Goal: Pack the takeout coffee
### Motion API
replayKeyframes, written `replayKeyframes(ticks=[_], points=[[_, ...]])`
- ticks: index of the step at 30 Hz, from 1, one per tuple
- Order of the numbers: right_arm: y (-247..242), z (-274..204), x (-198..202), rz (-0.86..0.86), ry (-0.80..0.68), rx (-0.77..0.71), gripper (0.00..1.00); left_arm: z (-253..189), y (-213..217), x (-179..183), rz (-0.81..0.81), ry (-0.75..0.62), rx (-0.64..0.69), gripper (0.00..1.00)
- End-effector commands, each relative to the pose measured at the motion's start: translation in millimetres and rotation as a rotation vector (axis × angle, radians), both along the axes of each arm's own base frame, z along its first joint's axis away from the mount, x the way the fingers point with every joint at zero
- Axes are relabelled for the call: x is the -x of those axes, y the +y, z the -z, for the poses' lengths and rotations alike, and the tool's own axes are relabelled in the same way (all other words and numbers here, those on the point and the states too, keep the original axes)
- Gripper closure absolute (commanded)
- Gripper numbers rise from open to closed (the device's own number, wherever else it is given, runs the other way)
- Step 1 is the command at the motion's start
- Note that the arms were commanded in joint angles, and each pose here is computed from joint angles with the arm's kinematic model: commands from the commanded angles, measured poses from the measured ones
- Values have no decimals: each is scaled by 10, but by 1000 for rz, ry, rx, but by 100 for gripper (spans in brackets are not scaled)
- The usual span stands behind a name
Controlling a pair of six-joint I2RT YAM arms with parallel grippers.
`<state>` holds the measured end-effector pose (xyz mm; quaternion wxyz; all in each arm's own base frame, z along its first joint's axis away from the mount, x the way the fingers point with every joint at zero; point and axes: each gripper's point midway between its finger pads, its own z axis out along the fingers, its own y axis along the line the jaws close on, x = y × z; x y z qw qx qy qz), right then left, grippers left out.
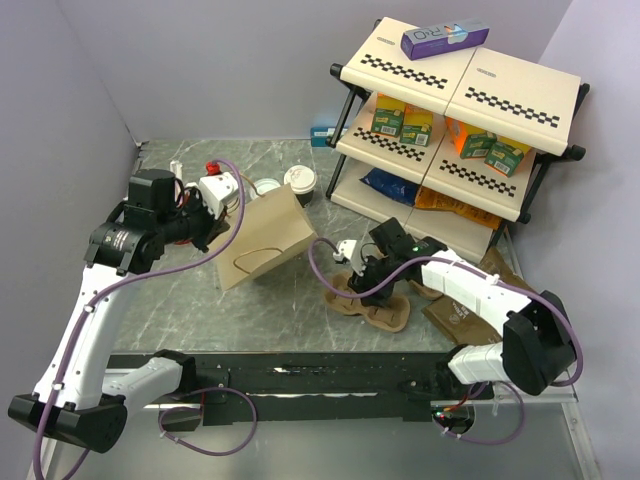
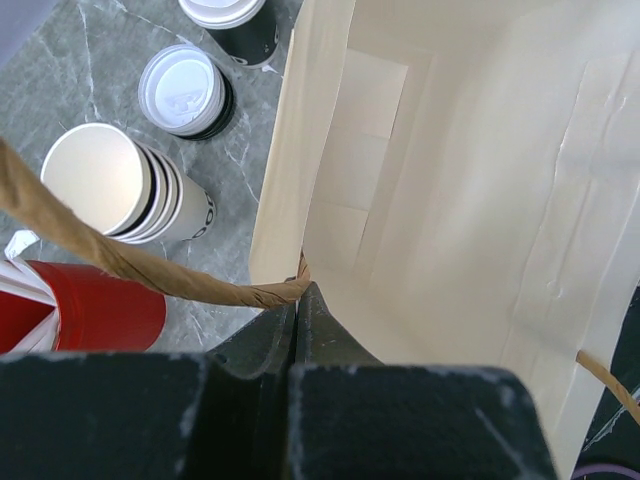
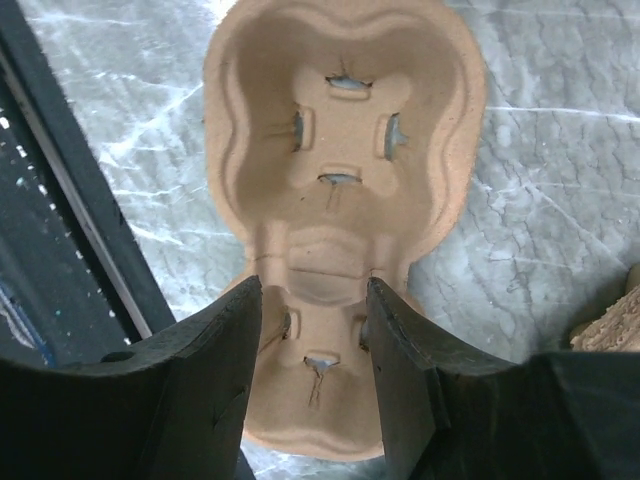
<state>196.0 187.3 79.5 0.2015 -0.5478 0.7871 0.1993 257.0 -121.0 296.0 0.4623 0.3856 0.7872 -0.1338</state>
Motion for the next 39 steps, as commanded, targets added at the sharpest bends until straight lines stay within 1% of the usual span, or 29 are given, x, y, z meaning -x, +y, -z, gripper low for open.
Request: replayKeyframes(ticks=[1,6,21,28,32,33,35,36,37,38,39], points=[[92,33,-90,22,-42,-1,46,-151,-41,-35,3,-36,43,99],[49,162,-126,43,-30,51,48,-135,-48,-40,5,-31,43,99],[62,255,29,-1,-14,70,50,-87,-33,-61,-3,-23,37,99],[49,356,-21,25,1,118,54,-92,-17,-76,-10,-24,33,99],[33,364,-19,48,-11,135,59,-82,-13,-79,-13,-23,32,99],[30,361,-18,50,-12,135,66,-78,-13,-82,-13,-23,31,99],[14,334,-2,45,-13,138,77,-63,-14,-89,-10,-19,26,99],[8,315,1,38,-15,140,88,-69,-13,-90,-10,-22,26,99],[36,222,-23,31,-33,125,94,-72,-16,-103,-9,-23,25,99],[-23,174,6,26,-25,140,99,-92,-18,-109,-5,-28,23,99],[-45,108,-5,35,-26,138,100,-104,-23,-116,1,-33,22,99]])
